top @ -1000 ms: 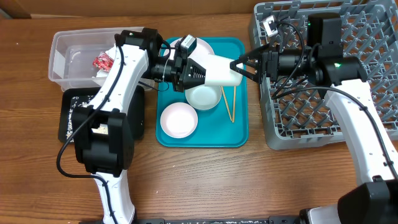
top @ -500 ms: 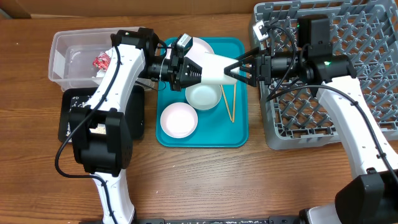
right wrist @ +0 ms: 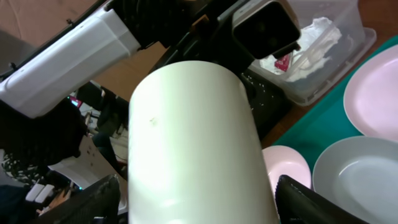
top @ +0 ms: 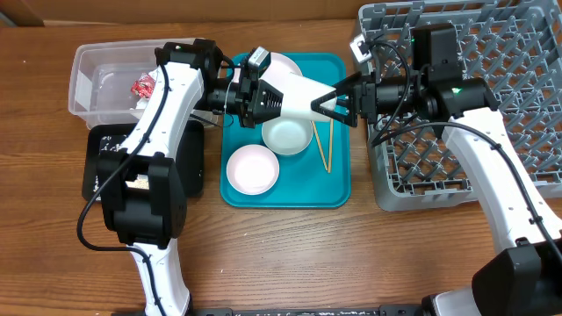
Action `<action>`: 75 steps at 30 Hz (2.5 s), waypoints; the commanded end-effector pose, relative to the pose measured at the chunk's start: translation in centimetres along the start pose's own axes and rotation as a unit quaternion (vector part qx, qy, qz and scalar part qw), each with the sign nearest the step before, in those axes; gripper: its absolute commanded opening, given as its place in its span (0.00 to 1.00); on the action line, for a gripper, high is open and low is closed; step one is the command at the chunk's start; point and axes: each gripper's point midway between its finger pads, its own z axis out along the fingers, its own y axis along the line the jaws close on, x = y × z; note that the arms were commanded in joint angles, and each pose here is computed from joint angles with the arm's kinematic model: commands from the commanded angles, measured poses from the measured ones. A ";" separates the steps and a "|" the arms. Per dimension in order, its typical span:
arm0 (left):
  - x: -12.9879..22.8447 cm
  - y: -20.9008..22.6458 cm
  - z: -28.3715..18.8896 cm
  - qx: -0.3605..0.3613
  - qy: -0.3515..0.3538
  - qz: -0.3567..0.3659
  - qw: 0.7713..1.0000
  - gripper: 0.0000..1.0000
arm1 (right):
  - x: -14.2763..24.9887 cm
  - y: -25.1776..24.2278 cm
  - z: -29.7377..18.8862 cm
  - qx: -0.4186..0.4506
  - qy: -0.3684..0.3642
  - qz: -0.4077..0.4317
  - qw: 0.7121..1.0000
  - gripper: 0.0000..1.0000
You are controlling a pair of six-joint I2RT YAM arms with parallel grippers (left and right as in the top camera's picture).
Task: Sort waste into correct bins and load items into the dishwasher
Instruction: 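Lift pale cup with left gripper and hand it to right gripper, then place pale cup upside down in dish rack with right gripper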
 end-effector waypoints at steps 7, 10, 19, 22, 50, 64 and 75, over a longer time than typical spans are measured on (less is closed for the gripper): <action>-0.2 -1.1 0.0 0.016 -0.003 0.022 1.000 0.04 | 0.4 -0.1 0.4 0.004 0.006 0.001 1.000 0.84; -0.2 -1.1 0.0 0.016 -0.003 0.022 1.000 0.04 | 0.4 -0.1 0.4 0.004 0.006 0.001 1.000 0.73; -0.2 -1.1 -0.1 0.015 -0.004 0.022 1.000 0.20 | 0.1 -0.5 -0.1 0.011 0.000 0.001 1.000 0.64; -0.4 -1.1 -0.2 0.015 -0.005 0.033 0.999 0.33 | -0.3 -1.3 -1.1 0.021 -0.011 0.017 1.000 0.65; -6.2 -0.1 -12.5 -0.621 -0.152 0.126 0.759 0.54 | 12.6 -8.3 -21.7 0.626 0.032 0.398 0.670 0.66; -5.9 0.2 -11.5 -0.682 -0.138 0.143 0.703 0.54 | 16.6 -12.5 -20.9 0.627 0.116 0.448 0.627 0.66; -5.6 0.3 -11.5 -0.684 -0.133 0.138 0.704 0.57 | 18.0 -15.1 -20.1 0.621 0.151 0.467 0.611 0.87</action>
